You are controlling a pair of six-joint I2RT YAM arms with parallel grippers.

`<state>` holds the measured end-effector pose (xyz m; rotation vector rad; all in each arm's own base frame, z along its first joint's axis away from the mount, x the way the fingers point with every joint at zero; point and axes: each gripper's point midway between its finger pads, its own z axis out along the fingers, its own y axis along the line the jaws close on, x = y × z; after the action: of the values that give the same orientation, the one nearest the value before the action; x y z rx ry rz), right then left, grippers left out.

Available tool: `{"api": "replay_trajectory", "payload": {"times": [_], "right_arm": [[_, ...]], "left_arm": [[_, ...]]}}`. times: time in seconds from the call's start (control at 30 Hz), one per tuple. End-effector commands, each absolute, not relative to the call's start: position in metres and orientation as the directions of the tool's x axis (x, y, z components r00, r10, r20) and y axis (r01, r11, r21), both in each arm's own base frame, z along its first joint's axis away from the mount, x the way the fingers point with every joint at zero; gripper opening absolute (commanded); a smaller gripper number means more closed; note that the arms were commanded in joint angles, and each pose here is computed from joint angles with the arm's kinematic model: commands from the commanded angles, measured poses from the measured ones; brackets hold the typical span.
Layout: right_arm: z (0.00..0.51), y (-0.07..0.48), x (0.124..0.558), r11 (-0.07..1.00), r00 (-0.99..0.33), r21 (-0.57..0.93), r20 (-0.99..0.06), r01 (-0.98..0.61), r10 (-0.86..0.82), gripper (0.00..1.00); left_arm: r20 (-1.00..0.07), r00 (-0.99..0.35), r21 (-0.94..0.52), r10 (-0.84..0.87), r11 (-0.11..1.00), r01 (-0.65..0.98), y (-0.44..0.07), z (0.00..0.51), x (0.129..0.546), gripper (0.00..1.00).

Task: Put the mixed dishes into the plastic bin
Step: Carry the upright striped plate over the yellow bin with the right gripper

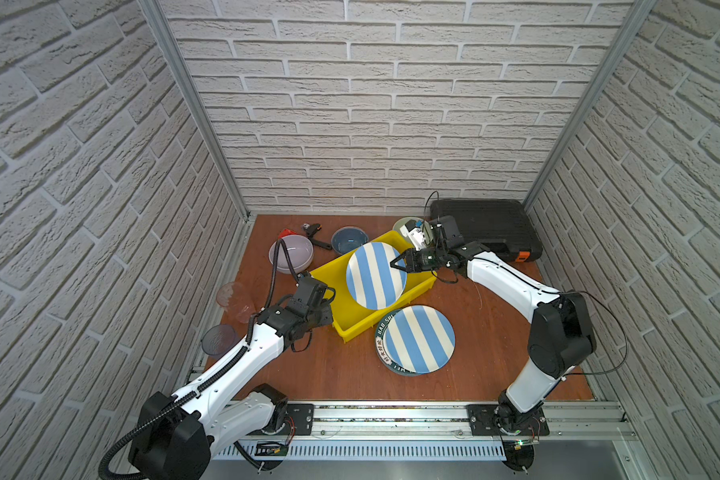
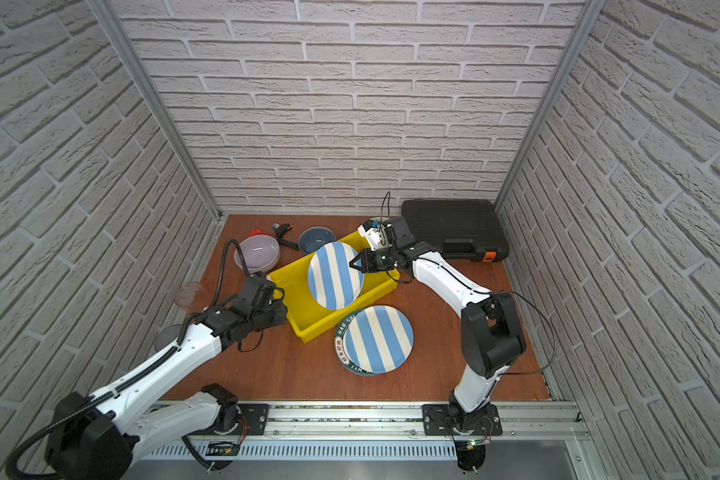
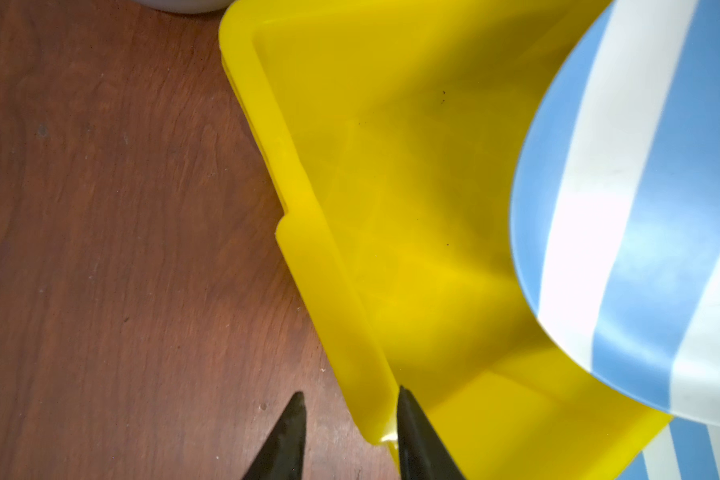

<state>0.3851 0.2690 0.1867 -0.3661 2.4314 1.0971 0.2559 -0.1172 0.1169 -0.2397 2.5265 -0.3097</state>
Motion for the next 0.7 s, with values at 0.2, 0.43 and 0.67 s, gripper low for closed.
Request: {"api": "replay_trajectory", "payload": {"times": [0.2,0.43,0.67], "right_arm": [[0.181,0.299,0.394,0.568,-0.86,0.685,-0.504,-0.455,-0.081,0.06],[0.154,0.31,0.392,0.559,-0.887,0.711,-0.449,-0.427,-0.106,0.06],[0.14,0.321,0.392,0.555,-0.9,0.723,-0.417,-0.411,-0.124,0.06]], "left_arm": [[-0.526,-0.817,-0.304,-0.237,0.949,-0.079,-0.125,0.108,0.263,0.36],[-0.52,-0.82,-0.31,-0.24,0.947,-0.081,-0.127,0.104,0.263,0.36],[-0.518,-0.819,-0.314,-0.247,0.945,-0.086,-0.127,0.103,0.264,0.35]]}}
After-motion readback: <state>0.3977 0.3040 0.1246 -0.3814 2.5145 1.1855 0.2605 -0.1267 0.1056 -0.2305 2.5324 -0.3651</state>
